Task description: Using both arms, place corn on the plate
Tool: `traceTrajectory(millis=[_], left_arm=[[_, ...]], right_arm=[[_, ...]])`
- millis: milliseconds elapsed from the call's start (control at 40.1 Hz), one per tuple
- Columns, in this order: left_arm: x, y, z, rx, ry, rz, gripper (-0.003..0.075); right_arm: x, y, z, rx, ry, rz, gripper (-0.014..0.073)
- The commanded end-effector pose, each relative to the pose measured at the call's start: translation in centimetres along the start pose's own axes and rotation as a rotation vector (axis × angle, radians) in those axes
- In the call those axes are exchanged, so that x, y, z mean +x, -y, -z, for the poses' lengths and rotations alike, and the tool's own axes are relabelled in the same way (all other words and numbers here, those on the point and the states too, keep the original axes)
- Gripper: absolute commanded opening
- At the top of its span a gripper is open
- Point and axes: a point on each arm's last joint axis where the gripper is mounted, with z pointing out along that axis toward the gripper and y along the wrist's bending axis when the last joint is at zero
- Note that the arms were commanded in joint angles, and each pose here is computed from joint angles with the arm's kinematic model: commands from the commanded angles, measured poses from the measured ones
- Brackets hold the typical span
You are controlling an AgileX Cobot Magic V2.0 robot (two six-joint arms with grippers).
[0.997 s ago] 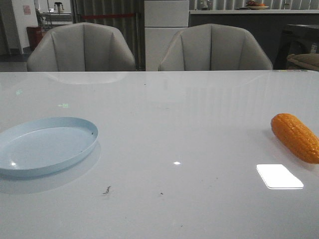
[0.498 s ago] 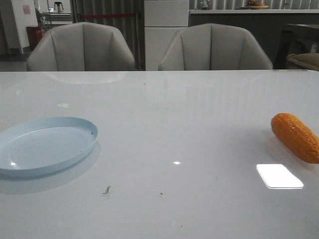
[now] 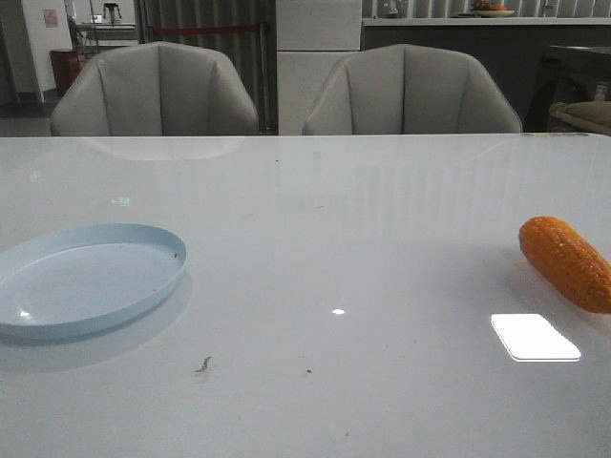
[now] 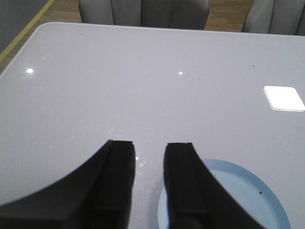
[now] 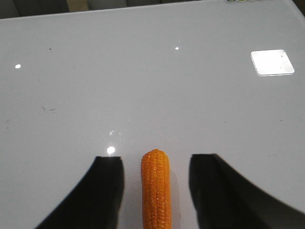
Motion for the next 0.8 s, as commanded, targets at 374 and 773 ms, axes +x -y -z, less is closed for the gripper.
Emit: traceTrajectory(millis=[374, 773], left_arm=[[-4.2, 0.5, -2.8, 0.026, -0.144, 0.004, 0.0447], [-2.7, 0.4, -14.6, 0.056, -0.633, 0.029, 0.0407]], right_arm=[[-0.8, -0.2, 0.6, -0.006, 0.008, -0.001, 0.0553], [-0.3, -0.2, 0.6, -0.004, -0.046, -0.004, 0.0553]])
